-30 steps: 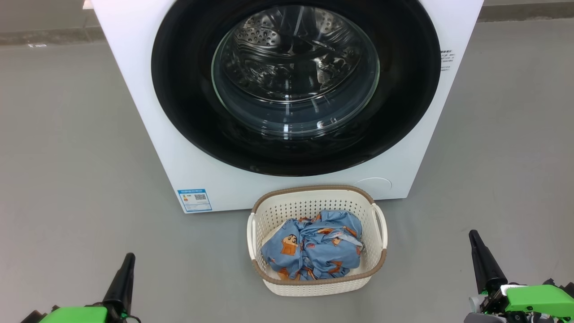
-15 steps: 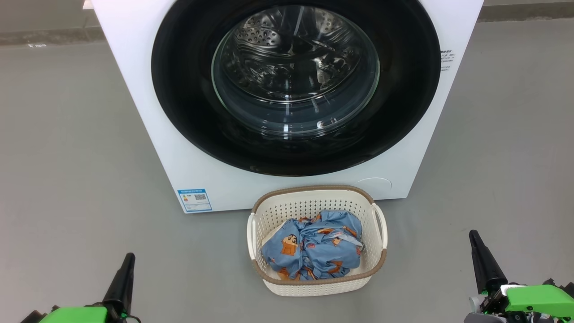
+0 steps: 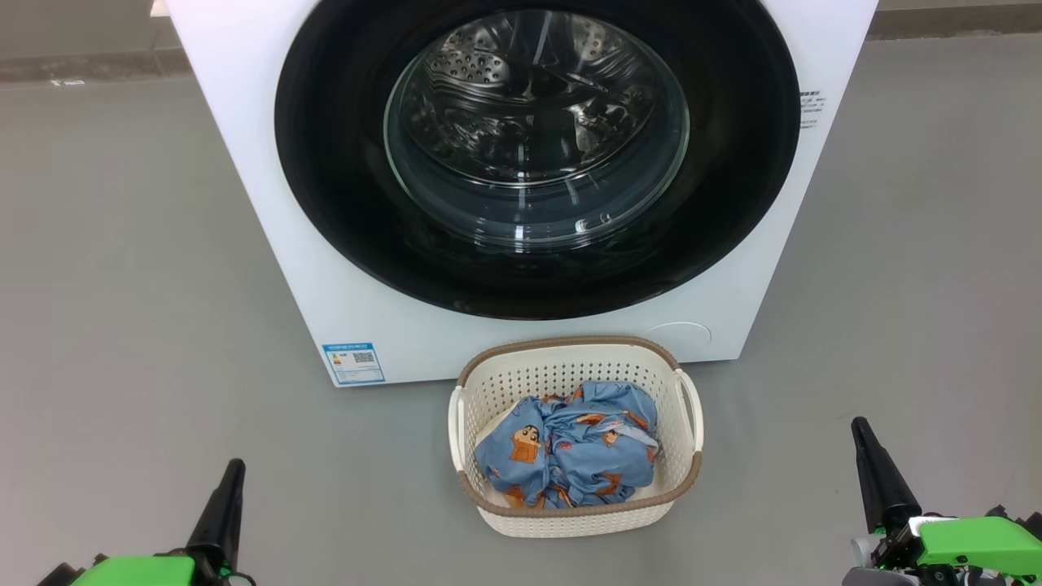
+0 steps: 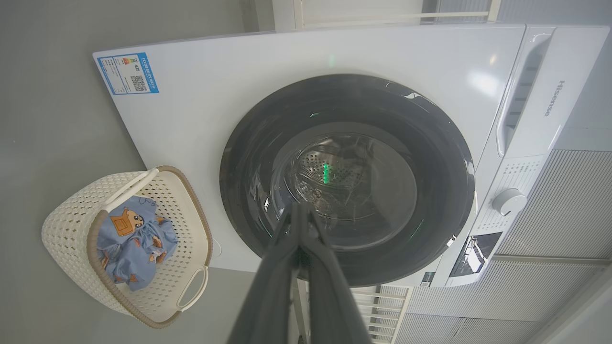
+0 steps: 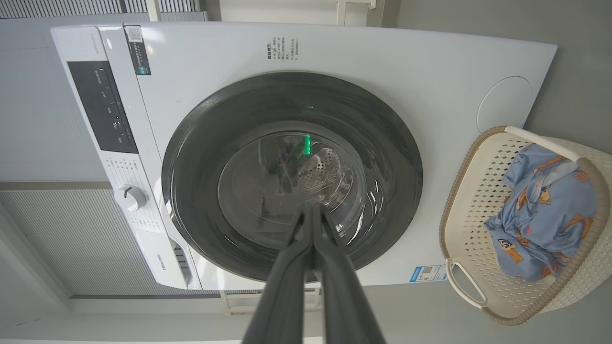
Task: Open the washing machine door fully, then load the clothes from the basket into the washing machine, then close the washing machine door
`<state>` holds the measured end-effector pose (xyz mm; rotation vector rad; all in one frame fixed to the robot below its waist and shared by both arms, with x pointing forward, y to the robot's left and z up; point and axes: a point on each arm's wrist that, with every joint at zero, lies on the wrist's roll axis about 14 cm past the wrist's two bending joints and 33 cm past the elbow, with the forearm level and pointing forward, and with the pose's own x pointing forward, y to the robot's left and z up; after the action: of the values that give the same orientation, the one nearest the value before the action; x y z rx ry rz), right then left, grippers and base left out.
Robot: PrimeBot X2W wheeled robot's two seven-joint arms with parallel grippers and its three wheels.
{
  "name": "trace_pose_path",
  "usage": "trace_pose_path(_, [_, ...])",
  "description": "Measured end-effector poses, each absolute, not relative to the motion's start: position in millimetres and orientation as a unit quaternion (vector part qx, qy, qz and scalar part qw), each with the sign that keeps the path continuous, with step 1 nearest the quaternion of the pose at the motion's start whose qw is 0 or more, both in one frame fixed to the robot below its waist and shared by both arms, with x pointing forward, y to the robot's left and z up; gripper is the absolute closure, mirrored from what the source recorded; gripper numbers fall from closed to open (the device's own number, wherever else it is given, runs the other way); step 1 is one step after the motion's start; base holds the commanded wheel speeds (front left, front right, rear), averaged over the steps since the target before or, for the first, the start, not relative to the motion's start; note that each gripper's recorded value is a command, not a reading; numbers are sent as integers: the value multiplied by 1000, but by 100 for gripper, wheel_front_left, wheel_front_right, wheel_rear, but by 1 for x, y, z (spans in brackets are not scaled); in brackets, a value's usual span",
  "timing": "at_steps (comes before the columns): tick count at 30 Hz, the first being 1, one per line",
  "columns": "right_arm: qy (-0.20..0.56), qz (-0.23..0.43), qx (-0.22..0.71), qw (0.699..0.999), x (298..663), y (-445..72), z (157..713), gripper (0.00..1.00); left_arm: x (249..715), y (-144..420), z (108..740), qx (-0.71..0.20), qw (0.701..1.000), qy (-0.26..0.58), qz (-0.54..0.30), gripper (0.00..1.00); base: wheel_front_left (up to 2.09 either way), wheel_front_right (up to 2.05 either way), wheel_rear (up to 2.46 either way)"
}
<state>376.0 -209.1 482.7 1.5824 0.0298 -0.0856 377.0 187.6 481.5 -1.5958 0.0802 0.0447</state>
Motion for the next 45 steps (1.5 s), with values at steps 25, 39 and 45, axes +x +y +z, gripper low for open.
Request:
trace_pose_path(25, [48,-78,716,692,359,-206,448,0,359,179,446,-725,682,75,58,0,0,0,0])
trace_pose_path(39, [42,-83,711,697,357,-205,448,0,354,177,439,-720,686,77,73,0,0,0,0])
trace_pose_path(45, [36,-78,696,713,359,-205,454,0,354,179,440,-707,700,73,75,0,0,0,0])
